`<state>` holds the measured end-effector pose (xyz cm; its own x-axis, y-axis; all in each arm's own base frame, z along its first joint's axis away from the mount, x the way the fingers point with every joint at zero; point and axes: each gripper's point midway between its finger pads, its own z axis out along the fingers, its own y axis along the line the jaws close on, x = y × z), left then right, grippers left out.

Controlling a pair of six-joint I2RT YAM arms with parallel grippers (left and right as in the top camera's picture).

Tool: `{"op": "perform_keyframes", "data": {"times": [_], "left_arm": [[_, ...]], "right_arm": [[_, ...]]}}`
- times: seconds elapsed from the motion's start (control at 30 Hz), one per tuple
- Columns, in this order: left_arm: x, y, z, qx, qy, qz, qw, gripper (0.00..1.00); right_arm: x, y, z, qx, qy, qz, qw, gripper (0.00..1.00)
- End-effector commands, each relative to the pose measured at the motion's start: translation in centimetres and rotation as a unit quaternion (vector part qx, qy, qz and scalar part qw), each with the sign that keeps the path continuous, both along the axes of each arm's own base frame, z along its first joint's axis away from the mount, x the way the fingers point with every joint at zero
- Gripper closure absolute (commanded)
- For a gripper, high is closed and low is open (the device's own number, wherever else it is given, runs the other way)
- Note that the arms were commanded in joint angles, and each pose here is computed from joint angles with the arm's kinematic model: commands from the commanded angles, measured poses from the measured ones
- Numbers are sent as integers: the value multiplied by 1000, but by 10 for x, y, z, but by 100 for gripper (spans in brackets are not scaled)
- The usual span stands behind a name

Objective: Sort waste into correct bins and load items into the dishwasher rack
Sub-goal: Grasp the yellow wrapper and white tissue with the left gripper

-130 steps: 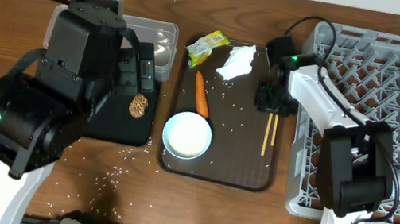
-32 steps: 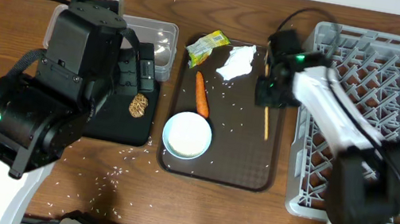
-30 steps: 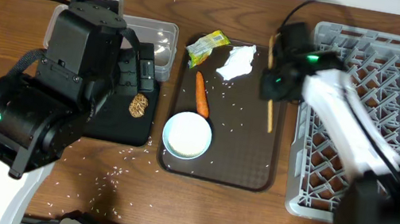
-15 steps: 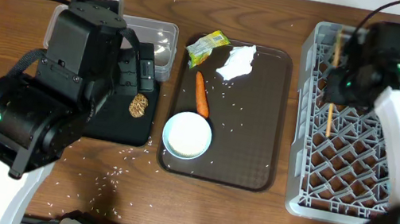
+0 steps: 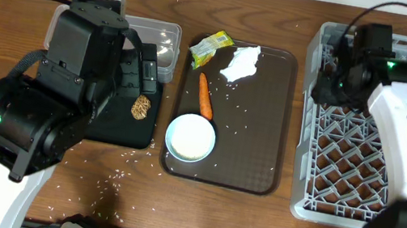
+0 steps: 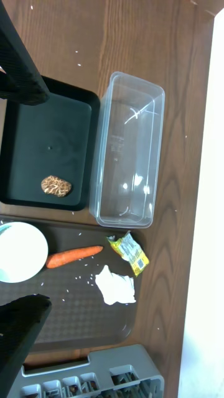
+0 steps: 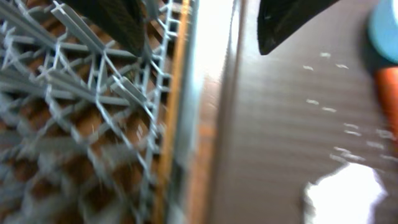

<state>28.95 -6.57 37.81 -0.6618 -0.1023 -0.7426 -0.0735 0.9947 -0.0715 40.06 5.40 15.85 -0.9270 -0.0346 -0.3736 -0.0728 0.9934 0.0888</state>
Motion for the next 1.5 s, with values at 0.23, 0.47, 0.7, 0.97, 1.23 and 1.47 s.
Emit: {"op": "perform_keyframes", "data": {"times": [0.23,0.47,0.7,0.97,1.23,1.47], "left_arm": [[-2,-30,5,-61,5,-65,996,2],[39,-45,-18,-2,15,-109,994,2],[104,-73,-45,30,1,-141,989,2],[169,-113,-194,86,131,-219,963,2],[199,-141,-307,145,173,-287,931,0],[214,-148,-352,145,174,-287,931,5]], "right_arm": [[8,97,80,55,-147,51,986,44],[6,42,115,45,-187,-79,978,31],[-43,-48,179,76,-239,-175,952,1],[-91,-70,198,78,-249,-202,944,1],[-99,-70,183,69,-215,-202,953,1],[-100,-70,181,68,-209,-202,954,1]]}}
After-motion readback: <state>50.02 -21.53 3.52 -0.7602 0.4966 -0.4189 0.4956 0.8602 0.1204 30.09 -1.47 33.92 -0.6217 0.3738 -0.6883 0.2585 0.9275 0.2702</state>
